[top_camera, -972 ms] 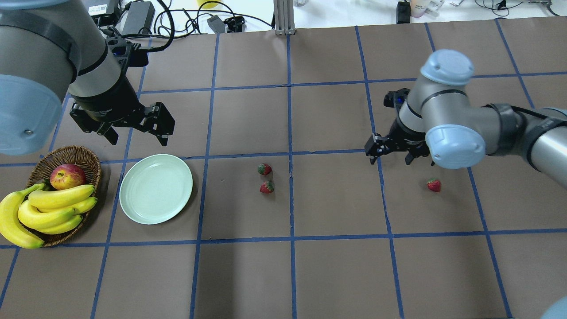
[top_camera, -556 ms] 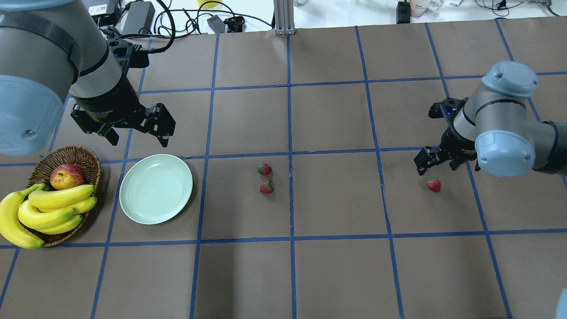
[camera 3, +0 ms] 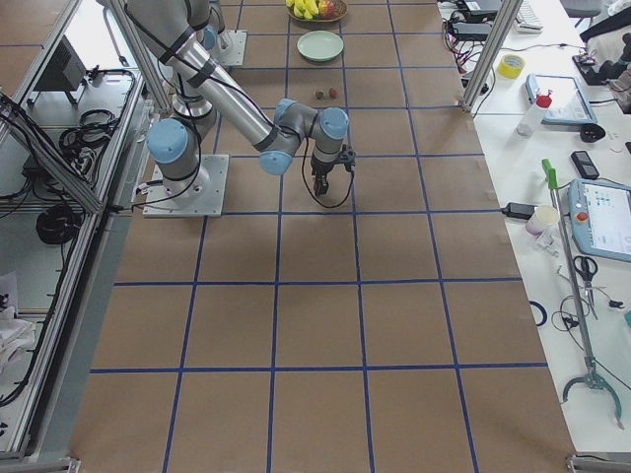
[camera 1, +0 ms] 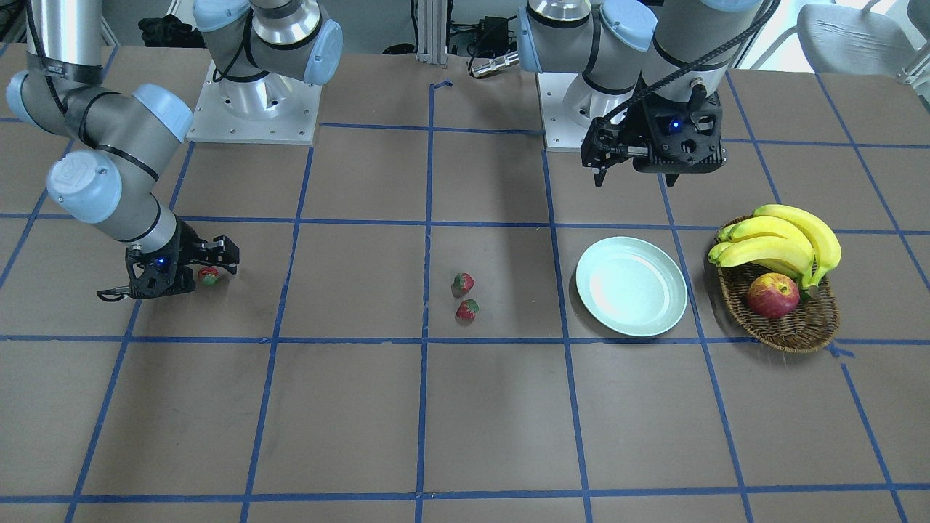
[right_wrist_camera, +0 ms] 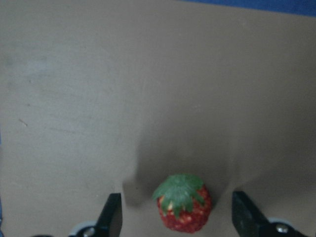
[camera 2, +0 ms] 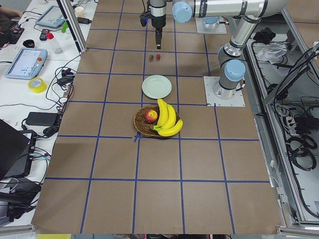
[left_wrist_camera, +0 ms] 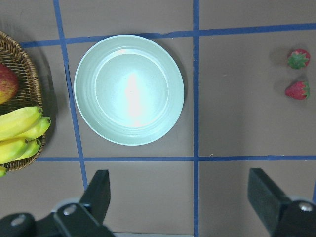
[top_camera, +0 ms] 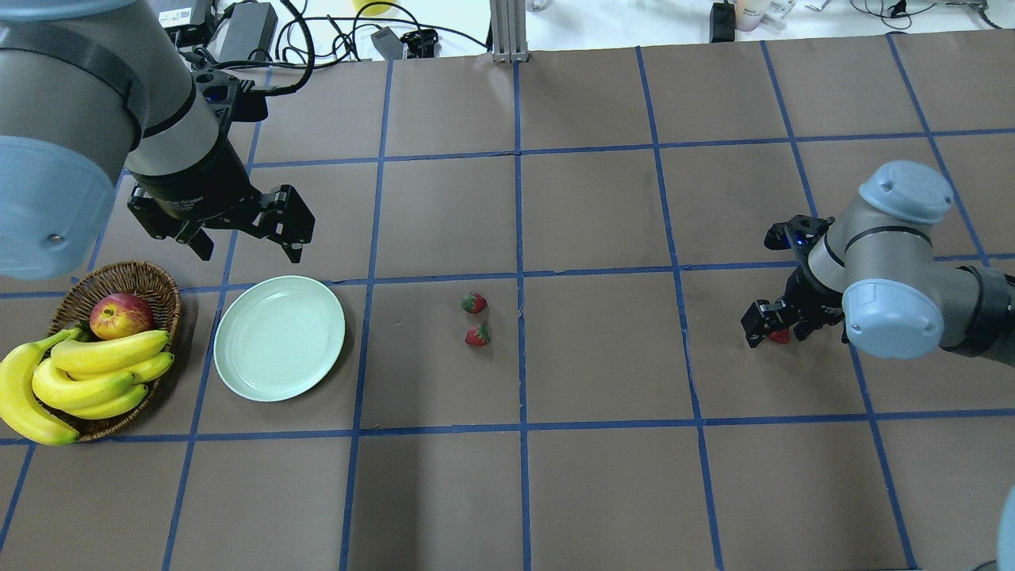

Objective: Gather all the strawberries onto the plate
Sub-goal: 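Return the right gripper and grasp the last strawberry, then carry the last strawberry beside the others and release it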

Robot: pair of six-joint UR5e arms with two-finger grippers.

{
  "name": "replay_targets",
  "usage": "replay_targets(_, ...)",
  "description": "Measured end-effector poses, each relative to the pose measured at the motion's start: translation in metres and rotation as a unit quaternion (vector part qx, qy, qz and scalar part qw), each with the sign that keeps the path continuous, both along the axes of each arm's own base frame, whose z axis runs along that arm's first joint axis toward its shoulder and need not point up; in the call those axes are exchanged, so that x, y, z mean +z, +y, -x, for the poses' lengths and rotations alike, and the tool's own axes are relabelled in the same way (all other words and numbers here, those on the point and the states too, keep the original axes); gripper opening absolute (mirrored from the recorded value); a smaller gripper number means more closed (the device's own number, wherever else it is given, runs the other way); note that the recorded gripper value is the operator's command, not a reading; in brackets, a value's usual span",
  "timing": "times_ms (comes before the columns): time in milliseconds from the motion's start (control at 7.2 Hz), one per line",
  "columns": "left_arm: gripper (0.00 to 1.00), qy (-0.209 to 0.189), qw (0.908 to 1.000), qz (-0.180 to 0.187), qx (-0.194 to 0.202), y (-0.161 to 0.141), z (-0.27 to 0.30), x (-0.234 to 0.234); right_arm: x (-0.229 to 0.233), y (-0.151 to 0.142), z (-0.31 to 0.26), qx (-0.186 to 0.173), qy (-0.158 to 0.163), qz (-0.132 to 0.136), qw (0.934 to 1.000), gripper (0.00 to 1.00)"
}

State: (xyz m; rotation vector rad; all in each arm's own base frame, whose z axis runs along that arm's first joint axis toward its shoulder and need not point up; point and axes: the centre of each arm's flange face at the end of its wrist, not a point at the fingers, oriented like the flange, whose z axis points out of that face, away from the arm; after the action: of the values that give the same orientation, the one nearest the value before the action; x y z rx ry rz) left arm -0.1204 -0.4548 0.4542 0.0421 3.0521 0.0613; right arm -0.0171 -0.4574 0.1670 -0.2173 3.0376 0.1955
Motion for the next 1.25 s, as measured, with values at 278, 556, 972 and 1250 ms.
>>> replay_targets(278,1.00,0.000,0.9999,0.013,0.001,-0.003,-0.001,0.002,0.004,-0.003,0.002,-0.003,0.007,0.006,1.0000,0.00)
replay_targets(556,1.00,0.000,0.9999,0.015,0.001,-0.004,-0.002,0.001,0.010,-0.008,-0.011,-0.034,0.011,0.008,0.9993,0.02)
replay_targets(972,1.00,0.002,0.9994,0.033,0.003,-0.008,-0.002,-0.003,0.033,-0.017,-0.162,-0.138,0.025,0.026,0.9898,0.05)
replay_targets(1250,1.00,0.004,0.9991,0.042,0.002,-0.011,-0.001,-0.005,0.037,-0.009,-0.271,-0.211,-0.036,0.001,0.9768,0.05)
